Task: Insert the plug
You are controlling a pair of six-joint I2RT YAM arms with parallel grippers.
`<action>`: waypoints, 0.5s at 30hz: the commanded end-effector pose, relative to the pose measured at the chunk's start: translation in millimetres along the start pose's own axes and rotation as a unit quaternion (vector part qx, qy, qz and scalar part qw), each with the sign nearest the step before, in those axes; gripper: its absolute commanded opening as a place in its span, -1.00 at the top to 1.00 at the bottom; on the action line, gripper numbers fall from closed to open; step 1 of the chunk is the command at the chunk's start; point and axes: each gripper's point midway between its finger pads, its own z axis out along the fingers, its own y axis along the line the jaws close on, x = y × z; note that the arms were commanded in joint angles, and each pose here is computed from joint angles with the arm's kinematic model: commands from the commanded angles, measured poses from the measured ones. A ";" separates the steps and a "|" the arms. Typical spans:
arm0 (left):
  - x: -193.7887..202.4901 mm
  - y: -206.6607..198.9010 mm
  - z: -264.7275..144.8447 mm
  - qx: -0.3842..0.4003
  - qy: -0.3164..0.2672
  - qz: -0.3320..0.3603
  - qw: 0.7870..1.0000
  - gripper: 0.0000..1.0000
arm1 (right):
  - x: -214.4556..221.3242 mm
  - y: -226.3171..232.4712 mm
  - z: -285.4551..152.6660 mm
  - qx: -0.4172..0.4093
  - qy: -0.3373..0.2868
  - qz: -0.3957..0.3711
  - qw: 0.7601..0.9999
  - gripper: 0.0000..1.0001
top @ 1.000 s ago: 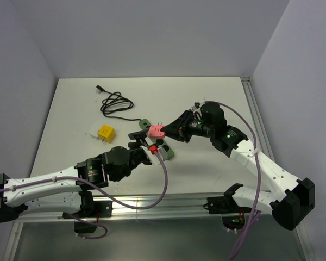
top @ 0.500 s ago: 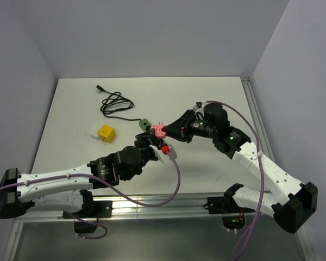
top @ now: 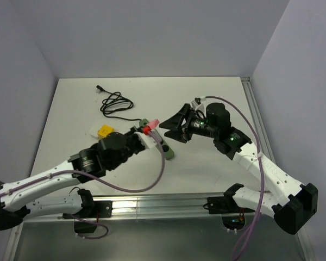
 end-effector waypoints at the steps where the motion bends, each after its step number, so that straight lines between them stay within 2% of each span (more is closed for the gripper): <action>1: -34.2 24.0 -33.4 0.029 -0.058 -0.133 0.989 0.99 | 12.6 21.4 -11.2 -0.069 0.021 -0.101 0.992 -0.44; 3: -44.3 23.3 -43.5 0.059 -0.071 -0.176 0.980 0.99 | 20.4 26.7 -15.7 -0.092 0.038 -0.152 0.983 -0.45; 4: -37.6 27.0 -45.9 0.061 -0.058 -0.190 0.978 0.99 | 20.6 27.7 -17.2 -0.092 0.038 -0.169 0.981 -0.45; 7: -49.1 19.4 -60.0 0.117 -0.072 -0.240 0.961 0.99 | 17.2 34.6 -26.1 -0.088 0.023 -0.270 0.958 -0.32; 8: -53.8 12.8 -63.7 0.140 -0.072 -0.275 0.949 0.99 | 16.4 40.0 -31.4 -0.094 0.016 -0.322 0.942 -0.24; 10: -59.0 -4.2 -69.3 0.204 -0.073 -0.293 0.931 0.99 | 19.1 49.4 -40.4 -0.110 0.013 -0.374 0.921 -0.19; 11: -59.8 -10.0 -70.7 0.223 -0.070 -0.310 0.922 0.99 | 20.0 54.6 -44.5 -0.122 0.009 -0.414 0.902 -0.18; 12: -59.6 -14.0 -70.7 0.236 -0.069 -0.319 0.915 0.99 | 22.9 59.3 -48.4 -0.136 0.009 -0.434 0.890 -0.17; 13: -61.6 -28.4 -76.1 0.278 -0.070 -0.330 0.900 0.99 | 30.2 66.3 -55.7 -0.162 0.013 -0.467 0.869 -0.16; 15: -67.3 -35.6 -81.1 0.309 -0.084 -0.338 0.885 0.99 | 40.7 70.6 -61.7 -0.191 0.029 -0.494 0.848 -0.16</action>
